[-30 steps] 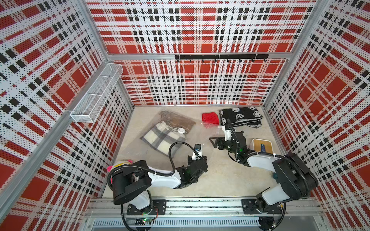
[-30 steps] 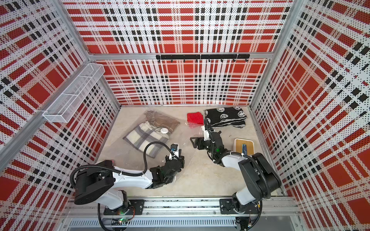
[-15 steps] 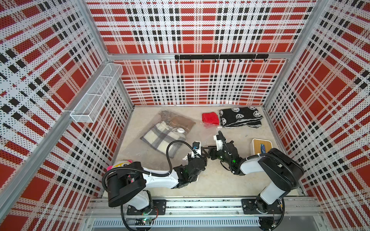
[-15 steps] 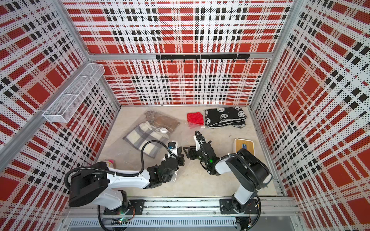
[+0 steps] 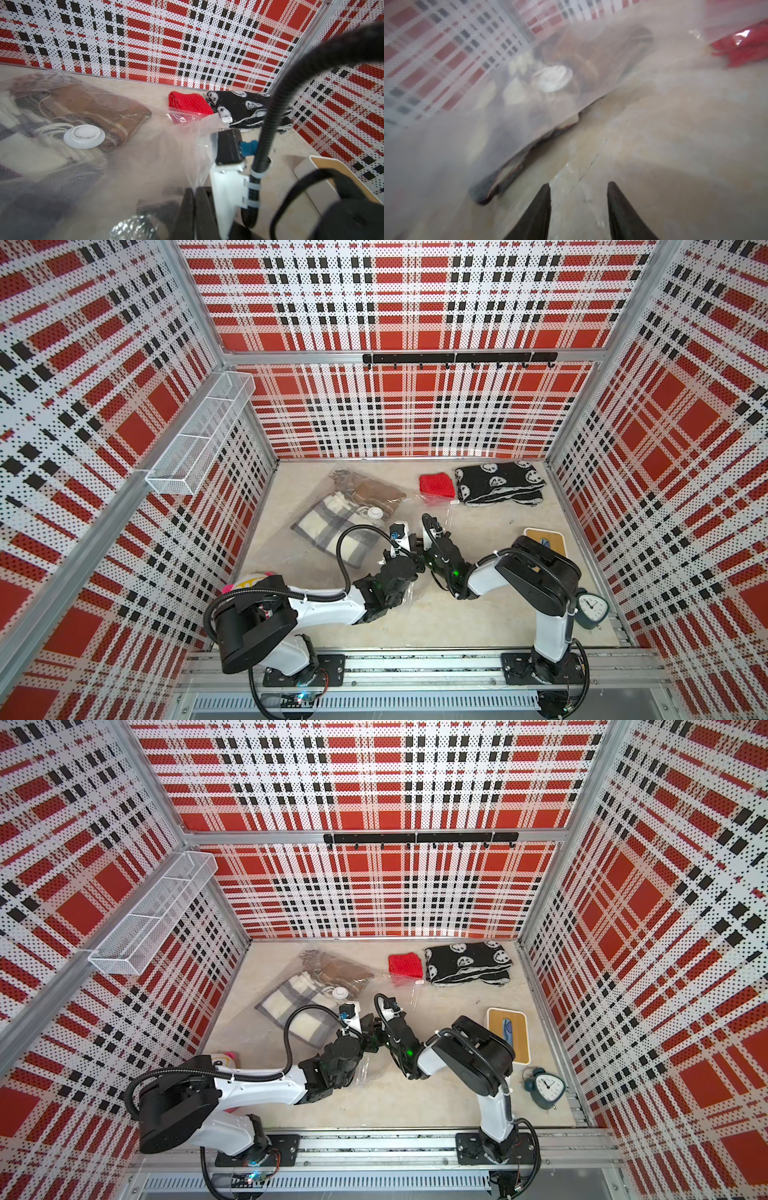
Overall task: Take the scarf out of the vacuum bag
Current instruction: Take out the scarf from the vacuum bag.
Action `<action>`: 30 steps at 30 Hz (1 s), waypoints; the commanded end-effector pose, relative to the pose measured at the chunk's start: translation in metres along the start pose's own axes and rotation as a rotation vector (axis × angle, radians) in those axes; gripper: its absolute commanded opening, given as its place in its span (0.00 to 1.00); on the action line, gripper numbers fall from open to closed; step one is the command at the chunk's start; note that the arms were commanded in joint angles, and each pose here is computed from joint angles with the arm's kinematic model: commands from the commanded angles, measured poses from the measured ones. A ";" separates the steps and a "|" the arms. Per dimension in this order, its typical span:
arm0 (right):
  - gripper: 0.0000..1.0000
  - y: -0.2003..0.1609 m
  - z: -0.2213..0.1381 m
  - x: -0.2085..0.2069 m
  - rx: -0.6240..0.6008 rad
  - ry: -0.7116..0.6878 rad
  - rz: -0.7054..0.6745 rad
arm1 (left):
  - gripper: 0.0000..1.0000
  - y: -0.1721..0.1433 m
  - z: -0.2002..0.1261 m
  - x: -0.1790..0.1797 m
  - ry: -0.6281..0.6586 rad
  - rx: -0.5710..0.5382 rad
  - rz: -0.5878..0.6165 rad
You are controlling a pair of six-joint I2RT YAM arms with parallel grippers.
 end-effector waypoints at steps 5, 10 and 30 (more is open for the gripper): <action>0.52 0.017 0.036 -0.008 -0.047 -0.087 0.007 | 0.00 0.031 -0.016 -0.011 -0.056 -0.075 -0.050; 0.65 0.030 0.061 -0.014 -0.086 -0.129 0.081 | 0.00 0.050 -0.026 -0.008 -0.059 -0.115 -0.057; 0.78 0.053 0.103 -0.025 -0.211 -0.178 0.270 | 0.00 0.044 -0.020 -0.007 -0.133 -0.079 -0.055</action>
Point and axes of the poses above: each gripper's point midway between its finger pads, its own z axis out along the fingers, its own x axis along the line the jaws close on, y = z × x, the point moved 3 cm from there along -z, back along the fingers, and after that the axes turned 7 degrees about -z, right-handed, at the moved point
